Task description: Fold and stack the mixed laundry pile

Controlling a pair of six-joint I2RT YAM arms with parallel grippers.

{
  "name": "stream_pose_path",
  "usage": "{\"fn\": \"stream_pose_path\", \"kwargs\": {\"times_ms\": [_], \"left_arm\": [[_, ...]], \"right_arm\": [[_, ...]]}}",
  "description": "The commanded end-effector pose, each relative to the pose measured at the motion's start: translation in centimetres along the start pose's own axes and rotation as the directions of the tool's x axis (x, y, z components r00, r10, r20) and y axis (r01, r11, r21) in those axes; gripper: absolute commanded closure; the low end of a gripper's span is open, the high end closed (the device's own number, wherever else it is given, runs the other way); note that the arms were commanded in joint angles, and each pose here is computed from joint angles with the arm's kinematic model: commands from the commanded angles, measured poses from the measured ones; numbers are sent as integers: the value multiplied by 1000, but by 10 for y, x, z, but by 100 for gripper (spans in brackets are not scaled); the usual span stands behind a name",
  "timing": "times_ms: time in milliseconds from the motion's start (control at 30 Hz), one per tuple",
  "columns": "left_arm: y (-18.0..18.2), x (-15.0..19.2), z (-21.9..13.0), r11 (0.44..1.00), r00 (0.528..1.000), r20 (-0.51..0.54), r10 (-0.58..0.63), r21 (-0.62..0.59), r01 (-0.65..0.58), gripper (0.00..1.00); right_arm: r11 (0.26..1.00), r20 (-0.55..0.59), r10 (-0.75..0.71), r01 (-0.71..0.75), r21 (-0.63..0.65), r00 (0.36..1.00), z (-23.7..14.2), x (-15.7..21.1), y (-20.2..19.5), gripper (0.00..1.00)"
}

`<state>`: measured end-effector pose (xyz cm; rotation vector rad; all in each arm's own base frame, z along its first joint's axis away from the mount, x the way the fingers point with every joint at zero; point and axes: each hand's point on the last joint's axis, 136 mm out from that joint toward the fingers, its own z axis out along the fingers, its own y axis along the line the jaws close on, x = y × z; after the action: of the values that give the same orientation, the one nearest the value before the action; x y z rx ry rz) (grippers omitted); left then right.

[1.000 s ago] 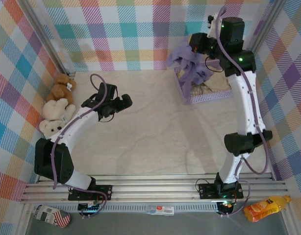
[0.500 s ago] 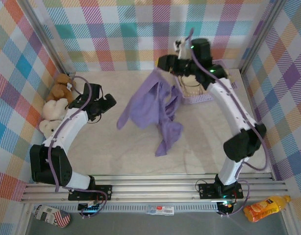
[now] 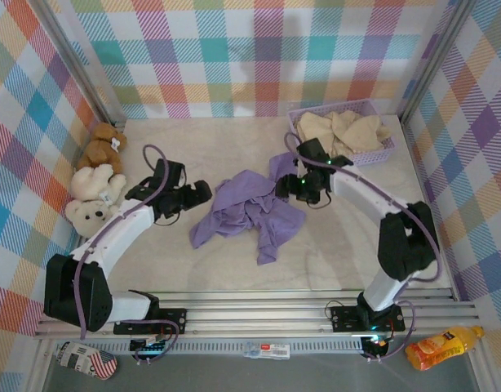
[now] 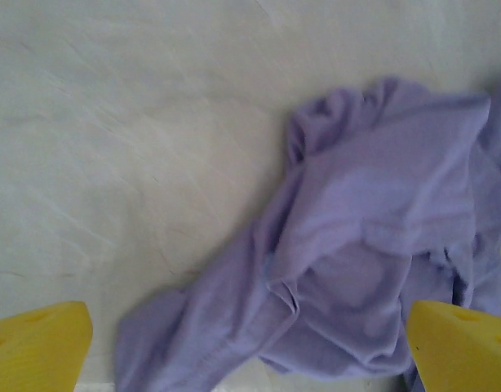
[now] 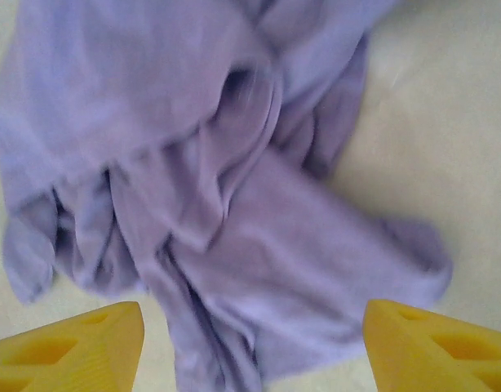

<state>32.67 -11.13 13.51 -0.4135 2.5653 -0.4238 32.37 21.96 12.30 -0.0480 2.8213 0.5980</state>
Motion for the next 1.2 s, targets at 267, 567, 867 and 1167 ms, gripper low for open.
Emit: {"fn": "stream_pose_path", "kwargs": {"times_ms": [267, 567, 867, 1167], "left_arm": [[52, 68, 43, 978, 977, -210, 47, -189, -88, 19], [50, 73, 73, 982, 974, -225, -18, -189, -25, 63], [19, 35, 45, 992, 990, -138, -2, -124, -16, 100], [-54, -93, -75, 996, 973, 218, 75, 25, -82, 100]], "right_arm": [[965, -191, -239, 254, 57, 952, 55, 104, 43, 29], [956, -194, -224, 253, 146, 955, 67, 97, 37, 100], [951, 3, -245, 240, 196, 970, -7, 42, 42, 100], [950, 376, -310, 301, 85, 873, -158, -65, 95, 100]]}}
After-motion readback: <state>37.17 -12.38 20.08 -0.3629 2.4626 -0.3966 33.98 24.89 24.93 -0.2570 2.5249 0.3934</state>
